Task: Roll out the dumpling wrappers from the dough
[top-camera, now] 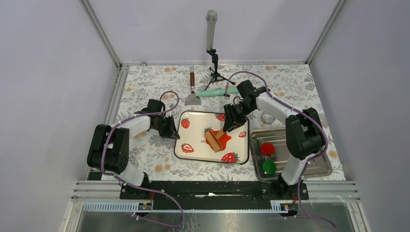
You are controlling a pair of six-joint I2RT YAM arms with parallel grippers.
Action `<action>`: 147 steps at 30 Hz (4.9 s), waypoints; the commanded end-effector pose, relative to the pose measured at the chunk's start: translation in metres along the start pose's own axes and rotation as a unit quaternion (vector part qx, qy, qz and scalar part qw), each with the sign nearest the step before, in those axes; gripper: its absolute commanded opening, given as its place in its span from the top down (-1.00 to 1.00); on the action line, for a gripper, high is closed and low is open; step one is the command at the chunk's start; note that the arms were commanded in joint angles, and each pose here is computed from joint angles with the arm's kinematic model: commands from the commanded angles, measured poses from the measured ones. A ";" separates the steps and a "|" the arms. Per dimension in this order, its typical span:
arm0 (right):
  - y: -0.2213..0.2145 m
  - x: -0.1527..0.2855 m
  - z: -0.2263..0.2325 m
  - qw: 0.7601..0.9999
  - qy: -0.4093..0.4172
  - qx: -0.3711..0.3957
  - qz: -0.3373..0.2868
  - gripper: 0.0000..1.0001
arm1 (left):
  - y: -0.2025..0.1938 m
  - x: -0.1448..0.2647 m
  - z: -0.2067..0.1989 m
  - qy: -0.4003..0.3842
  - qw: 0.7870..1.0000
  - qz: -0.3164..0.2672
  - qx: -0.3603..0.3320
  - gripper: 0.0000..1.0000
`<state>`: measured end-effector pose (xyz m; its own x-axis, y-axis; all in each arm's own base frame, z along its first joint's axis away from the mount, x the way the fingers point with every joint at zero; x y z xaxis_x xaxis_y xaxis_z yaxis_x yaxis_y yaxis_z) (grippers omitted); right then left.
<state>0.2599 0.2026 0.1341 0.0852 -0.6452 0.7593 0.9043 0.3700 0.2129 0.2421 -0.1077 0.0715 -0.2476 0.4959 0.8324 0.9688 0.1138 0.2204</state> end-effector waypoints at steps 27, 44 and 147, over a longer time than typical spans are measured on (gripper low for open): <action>-0.012 0.064 -0.119 0.956 -0.293 -0.017 0.007 1.00 | 0.009 0.002 0.000 0.004 1.000 -0.024 -0.017 1.00; 0.033 0.134 -0.023 0.977 -0.119 0.104 -0.144 1.00 | 0.030 0.035 -0.042 -0.095 0.992 -0.056 -0.067 0.14; 0.001 0.133 -0.202 0.934 -0.349 -0.063 -0.046 0.23 | 0.059 0.117 -0.003 0.207 0.967 -0.120 -0.088 -0.07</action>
<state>0.3529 -0.0177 0.1207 -0.2683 -0.0585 0.9616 0.9400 0.2025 0.2746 0.2582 -0.0402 0.1568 -0.3775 0.0634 0.9239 0.9259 0.0106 0.3776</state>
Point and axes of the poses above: each gripper's point midway between its finger pads, its own x axis back along the fingers, its own z axis along the line the jaws close on, y = z × x, the point moved 6 cm from there along x, back along the fingers, and after that the axes turned 3 degrees about x, right-handed, at the moved point
